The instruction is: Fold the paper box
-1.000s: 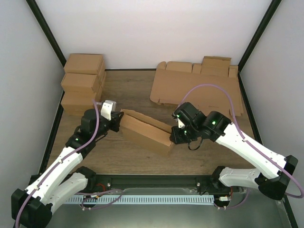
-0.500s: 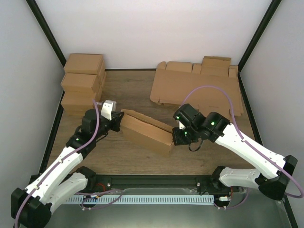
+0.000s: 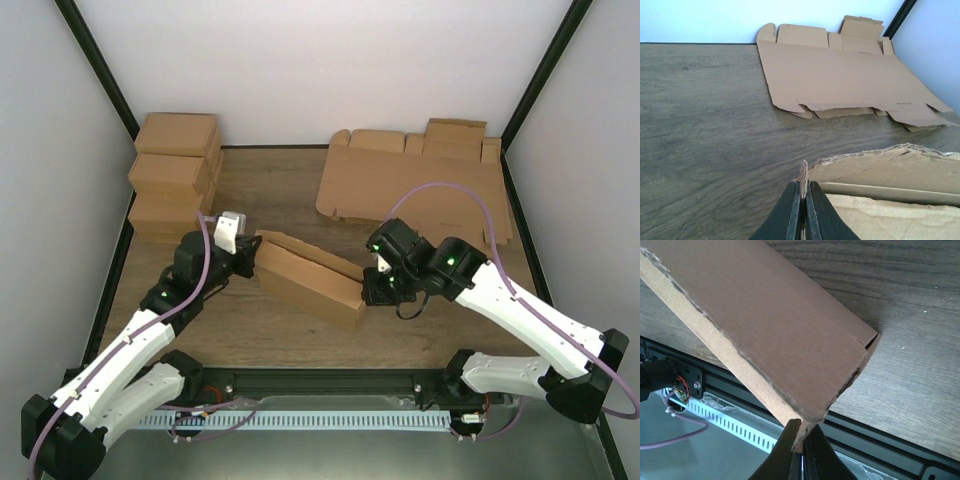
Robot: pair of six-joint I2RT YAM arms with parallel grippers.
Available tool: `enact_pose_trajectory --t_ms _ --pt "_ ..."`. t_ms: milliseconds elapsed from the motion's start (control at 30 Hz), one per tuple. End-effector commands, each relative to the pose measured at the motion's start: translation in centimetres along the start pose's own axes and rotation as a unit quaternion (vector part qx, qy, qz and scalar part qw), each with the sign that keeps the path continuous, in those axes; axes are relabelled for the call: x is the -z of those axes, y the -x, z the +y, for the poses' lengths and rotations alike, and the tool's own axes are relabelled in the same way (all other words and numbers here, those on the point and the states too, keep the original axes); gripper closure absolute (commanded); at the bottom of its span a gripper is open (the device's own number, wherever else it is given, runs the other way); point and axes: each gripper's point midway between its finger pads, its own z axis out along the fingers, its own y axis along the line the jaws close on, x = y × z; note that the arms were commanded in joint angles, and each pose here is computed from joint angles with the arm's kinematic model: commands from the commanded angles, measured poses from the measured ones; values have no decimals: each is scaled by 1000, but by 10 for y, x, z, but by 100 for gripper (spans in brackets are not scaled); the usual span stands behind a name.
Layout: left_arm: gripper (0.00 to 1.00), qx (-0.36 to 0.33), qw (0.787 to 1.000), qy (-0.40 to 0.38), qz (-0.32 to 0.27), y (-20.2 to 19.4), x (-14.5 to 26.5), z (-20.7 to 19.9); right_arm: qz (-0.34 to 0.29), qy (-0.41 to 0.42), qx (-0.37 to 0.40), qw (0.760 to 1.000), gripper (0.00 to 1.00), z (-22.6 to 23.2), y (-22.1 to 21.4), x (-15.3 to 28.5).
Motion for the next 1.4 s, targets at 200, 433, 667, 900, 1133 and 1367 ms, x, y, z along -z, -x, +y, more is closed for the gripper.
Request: enact_pose_trajectory --t_ms 200,433,667,900,1133,1367 --pt "96 9 999 -4 35 -20 -1 -3 -11 22 -29 999 99 2 -3 -4" --pt "96 10 999 -4 34 -20 0 -4 -5 11 -43 999 99 -6 -8 -9" --pt "96 10 999 -3 36 -23 -1 -4 10 3 -45 999 99 -13 -16 -23" --pt "96 11 999 -8 34 -29 0 -5 22 -14 -42 999 99 -22 -21 -33" --pt "96 13 999 -14 45 -44 0 -4 46 -42 -28 998 99 -31 -27 -37" --pt "96 35 999 -21 35 -52 4 -3 43 -62 -19 997 99 -38 -26 -42"
